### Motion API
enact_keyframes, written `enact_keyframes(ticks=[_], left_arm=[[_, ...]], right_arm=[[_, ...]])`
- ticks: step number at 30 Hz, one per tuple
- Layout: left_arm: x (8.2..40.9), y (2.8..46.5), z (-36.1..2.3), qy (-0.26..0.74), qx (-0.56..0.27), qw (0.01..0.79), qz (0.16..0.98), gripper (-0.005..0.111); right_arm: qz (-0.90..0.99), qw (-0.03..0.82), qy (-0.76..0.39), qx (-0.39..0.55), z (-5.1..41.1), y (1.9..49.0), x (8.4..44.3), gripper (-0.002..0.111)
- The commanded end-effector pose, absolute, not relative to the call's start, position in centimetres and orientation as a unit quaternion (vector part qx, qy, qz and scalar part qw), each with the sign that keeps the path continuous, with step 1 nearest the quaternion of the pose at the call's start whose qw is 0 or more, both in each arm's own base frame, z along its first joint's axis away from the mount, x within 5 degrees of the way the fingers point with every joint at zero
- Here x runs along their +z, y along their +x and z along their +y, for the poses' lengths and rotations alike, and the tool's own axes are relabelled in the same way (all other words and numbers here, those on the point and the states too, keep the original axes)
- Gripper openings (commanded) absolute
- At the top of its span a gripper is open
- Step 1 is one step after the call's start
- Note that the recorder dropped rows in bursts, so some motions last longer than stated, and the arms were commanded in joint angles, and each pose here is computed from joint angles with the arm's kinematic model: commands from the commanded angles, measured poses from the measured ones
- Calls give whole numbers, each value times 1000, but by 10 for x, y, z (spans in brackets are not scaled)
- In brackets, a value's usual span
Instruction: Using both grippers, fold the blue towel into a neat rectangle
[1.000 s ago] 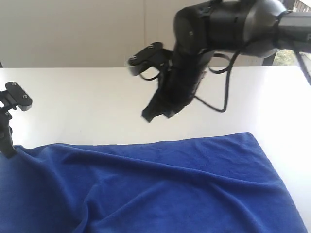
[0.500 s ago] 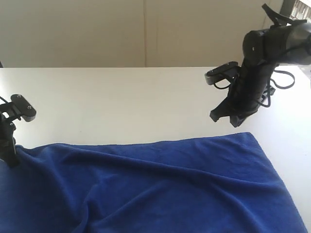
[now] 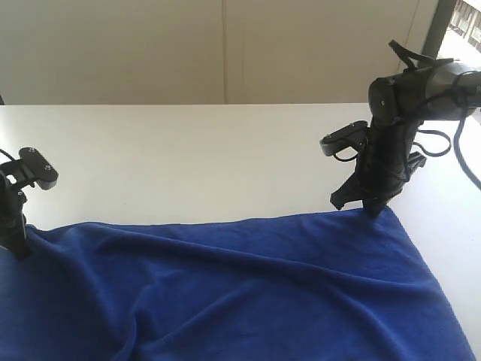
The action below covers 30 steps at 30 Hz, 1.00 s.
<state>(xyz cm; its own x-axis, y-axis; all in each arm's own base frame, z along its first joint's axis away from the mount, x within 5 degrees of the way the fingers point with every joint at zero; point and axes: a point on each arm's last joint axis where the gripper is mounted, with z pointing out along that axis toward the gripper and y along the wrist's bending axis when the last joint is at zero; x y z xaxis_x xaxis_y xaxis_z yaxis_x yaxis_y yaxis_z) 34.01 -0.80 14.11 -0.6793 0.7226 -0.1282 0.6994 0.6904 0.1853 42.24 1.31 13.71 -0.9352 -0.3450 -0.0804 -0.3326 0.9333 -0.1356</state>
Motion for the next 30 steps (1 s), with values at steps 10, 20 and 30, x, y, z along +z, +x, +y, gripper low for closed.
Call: enact_keyframes(ticks=[10, 20, 30], left_arm=[[125, 336, -6, 394, 54, 60, 916, 0], [125, 337, -6, 414, 58, 68, 906, 0], [130, 340, -8, 413, 63, 88, 904, 0]], right_arm=[[982, 35, -133, -131, -8, 425, 120, 0], [985, 33, -98, -134, -39, 424, 120, 0], [984, 67, -96, -134, -46, 428, 126, 0]])
